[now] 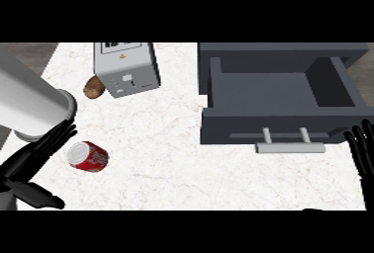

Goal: Pick up the can, place it into the drawer and close the drawer

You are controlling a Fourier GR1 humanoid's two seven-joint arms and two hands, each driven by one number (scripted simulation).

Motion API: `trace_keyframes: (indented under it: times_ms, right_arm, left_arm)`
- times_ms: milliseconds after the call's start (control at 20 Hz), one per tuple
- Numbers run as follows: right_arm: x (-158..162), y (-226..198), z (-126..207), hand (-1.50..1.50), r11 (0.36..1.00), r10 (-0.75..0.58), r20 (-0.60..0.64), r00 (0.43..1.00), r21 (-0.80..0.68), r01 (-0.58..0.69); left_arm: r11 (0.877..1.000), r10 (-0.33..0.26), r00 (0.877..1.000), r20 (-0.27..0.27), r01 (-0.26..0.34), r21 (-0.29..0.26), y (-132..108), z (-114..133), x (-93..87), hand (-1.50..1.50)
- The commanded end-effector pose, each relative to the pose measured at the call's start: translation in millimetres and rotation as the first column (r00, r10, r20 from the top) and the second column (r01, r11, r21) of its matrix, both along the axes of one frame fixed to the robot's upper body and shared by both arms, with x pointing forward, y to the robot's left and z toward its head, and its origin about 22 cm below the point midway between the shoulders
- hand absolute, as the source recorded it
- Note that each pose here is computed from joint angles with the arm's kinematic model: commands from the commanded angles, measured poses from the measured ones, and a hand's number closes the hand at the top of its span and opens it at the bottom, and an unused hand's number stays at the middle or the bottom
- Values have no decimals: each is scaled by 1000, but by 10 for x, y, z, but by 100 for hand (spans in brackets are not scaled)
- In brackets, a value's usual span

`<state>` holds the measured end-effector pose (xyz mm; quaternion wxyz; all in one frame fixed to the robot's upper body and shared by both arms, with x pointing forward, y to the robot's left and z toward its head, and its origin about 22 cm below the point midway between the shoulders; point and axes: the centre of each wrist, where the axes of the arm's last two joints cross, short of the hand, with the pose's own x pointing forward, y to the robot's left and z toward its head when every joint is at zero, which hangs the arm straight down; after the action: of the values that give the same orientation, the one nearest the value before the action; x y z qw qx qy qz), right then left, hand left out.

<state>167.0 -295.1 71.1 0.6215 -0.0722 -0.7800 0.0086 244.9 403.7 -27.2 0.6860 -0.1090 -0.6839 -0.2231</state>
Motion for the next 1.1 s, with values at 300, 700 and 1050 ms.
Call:
trace_keyframes:
  times_ms: [300, 700, 1050]
  right_arm:
    - [3, -44, -10, -150, 1000, 2, 1, 1000, -3, -2]
    - [35, 102, -28, -150, 1000, -4, 11, 1000, -12, 4]
    - [34, 68, 195, -150, 1000, -5, 18, 1000, 11, 5]
  left_arm:
    - [995, -78, 997, 1, 78, -62, 180, -142, 189, -150]
    - [998, -24, 999, -25, 23, -54, 253, -455, 30, -150]
    - [998, -18, 999, -42, 16, -57, 237, -533, 81, -150]
